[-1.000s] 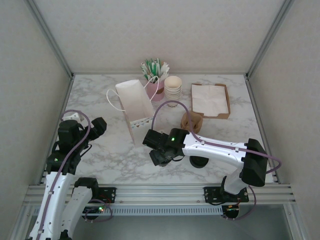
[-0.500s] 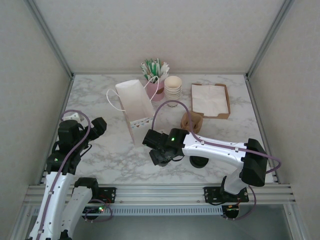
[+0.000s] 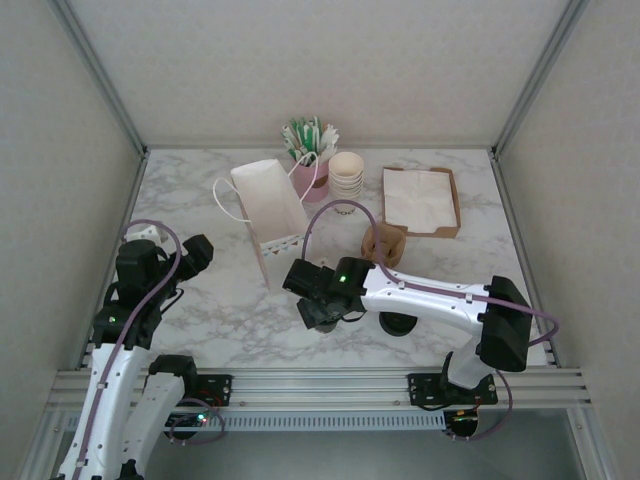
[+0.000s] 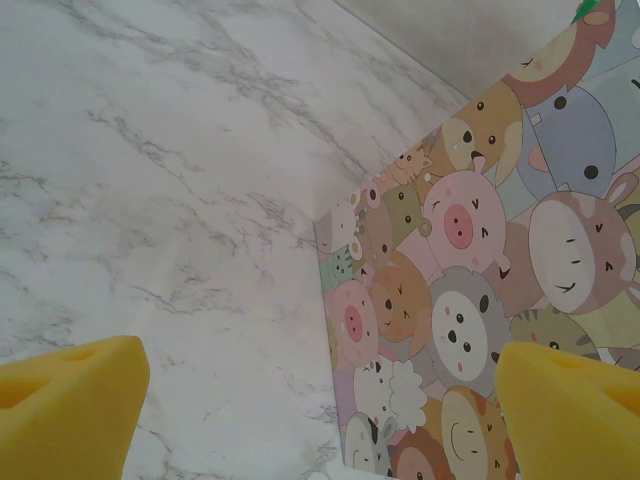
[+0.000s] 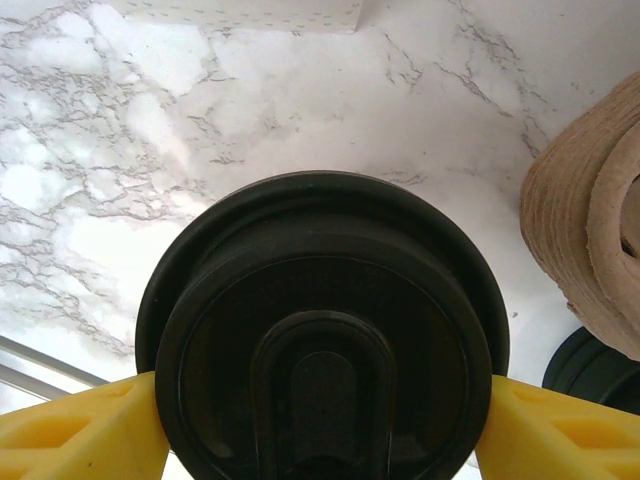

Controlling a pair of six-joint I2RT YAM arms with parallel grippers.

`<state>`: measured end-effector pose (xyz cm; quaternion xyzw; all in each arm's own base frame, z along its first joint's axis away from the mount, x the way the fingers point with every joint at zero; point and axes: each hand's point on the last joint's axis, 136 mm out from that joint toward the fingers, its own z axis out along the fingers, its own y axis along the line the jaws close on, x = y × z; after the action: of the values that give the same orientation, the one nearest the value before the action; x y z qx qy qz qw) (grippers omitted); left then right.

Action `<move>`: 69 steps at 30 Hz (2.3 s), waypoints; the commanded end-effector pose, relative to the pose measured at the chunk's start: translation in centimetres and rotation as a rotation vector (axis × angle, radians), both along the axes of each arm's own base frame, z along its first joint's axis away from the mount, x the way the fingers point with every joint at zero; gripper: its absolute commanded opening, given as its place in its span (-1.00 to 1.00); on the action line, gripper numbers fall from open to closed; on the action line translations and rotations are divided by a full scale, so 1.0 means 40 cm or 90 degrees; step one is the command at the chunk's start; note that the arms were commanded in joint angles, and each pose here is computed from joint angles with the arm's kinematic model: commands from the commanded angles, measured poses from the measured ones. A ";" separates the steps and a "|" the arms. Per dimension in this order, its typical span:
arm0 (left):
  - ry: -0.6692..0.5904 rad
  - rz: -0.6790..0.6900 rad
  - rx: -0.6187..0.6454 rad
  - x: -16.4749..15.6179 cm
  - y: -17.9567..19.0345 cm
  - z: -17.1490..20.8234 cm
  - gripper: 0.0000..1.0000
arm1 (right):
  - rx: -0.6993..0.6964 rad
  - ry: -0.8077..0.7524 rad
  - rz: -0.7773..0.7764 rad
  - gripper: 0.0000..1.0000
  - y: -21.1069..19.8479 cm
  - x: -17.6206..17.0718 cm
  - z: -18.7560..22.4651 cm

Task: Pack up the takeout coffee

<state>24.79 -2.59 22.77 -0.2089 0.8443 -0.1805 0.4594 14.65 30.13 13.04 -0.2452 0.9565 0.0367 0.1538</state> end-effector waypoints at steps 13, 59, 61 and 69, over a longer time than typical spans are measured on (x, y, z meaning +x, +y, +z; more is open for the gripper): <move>-0.005 0.000 0.000 -0.002 -0.001 0.011 0.79 | -0.078 0.032 -0.019 0.51 -0.044 -0.020 -0.049; -0.003 0.000 0.001 -0.008 0.000 0.011 0.79 | -0.031 0.073 0.238 0.47 -0.034 -0.024 -0.016; -0.002 -0.002 0.002 -0.008 -0.001 0.009 0.79 | -0.025 0.070 0.236 0.51 -0.041 -0.013 -0.004; -0.002 0.000 0.006 -0.006 0.001 0.010 0.79 | 0.005 0.057 0.239 0.61 -0.028 -0.006 0.037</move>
<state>24.77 -2.60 22.77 -0.2087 0.8443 -0.1805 0.4593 14.62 28.99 13.27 -0.4060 0.9062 0.0675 0.0969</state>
